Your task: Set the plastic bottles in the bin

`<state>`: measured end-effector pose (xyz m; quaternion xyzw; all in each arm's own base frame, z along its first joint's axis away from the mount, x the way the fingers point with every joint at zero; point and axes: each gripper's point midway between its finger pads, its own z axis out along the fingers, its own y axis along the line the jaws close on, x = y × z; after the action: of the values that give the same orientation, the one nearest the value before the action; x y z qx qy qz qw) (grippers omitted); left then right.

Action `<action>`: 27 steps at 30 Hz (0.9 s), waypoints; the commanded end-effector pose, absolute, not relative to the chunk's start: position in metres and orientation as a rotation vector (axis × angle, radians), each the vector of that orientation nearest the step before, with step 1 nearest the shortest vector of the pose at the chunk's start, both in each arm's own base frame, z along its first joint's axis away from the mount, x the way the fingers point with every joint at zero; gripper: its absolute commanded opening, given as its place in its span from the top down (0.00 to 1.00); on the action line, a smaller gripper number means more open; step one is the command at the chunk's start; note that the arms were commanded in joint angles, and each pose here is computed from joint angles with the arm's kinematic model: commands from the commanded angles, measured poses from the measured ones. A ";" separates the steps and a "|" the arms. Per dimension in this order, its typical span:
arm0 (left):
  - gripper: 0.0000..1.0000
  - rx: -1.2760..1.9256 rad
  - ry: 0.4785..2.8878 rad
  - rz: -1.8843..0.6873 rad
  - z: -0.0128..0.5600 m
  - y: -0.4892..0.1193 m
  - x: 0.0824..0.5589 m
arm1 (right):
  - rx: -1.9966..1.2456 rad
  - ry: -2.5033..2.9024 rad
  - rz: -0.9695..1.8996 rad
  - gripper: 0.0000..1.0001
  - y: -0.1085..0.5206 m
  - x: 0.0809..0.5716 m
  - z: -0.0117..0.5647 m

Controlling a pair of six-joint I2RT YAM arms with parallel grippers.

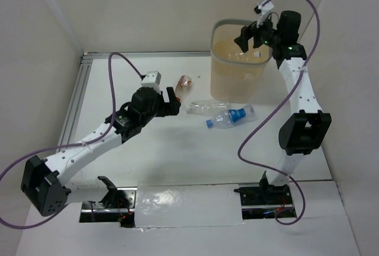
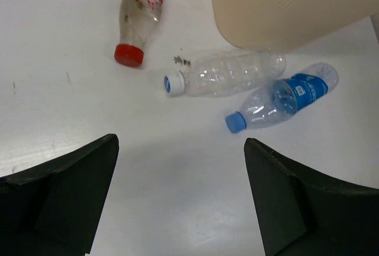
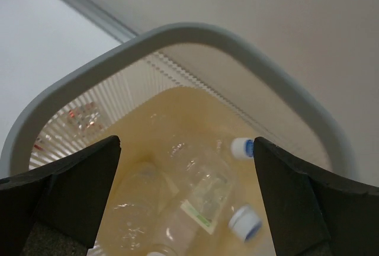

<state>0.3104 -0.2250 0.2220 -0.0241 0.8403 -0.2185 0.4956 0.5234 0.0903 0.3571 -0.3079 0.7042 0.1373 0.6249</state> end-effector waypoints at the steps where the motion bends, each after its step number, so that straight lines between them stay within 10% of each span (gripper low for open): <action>1: 0.00 0.101 1.980 -0.535 0.237 -0.232 0.343 | -0.594 1.483 0.308 0.00 0.064 0.499 0.459; 7: 0.00 0.229 2.010 -0.454 0.205 -0.247 0.398 | -0.567 1.515 0.268 0.05 0.026 0.439 0.488; 10: 0.00 0.269 2.001 -0.413 0.206 -0.259 0.423 | -0.574 1.548 0.193 0.36 0.009 0.406 0.477; 12: 0.00 0.272 2.048 -0.361 0.182 -0.264 0.440 | -0.575 1.597 0.145 0.75 0.002 0.382 0.464; 16: 0.00 0.245 2.042 -0.238 0.176 -0.266 0.479 | -0.580 1.764 0.092 1.00 -0.021 0.355 0.406; 27: 0.00 0.153 2.155 -0.021 0.105 -0.249 0.528 | -0.615 2.027 0.297 0.59 -0.022 0.283 0.279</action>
<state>0.5157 -0.2655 0.1137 0.0866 0.8753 -0.0357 0.4745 0.3073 -0.0410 0.2809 -0.2110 0.8424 0.1023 0.4851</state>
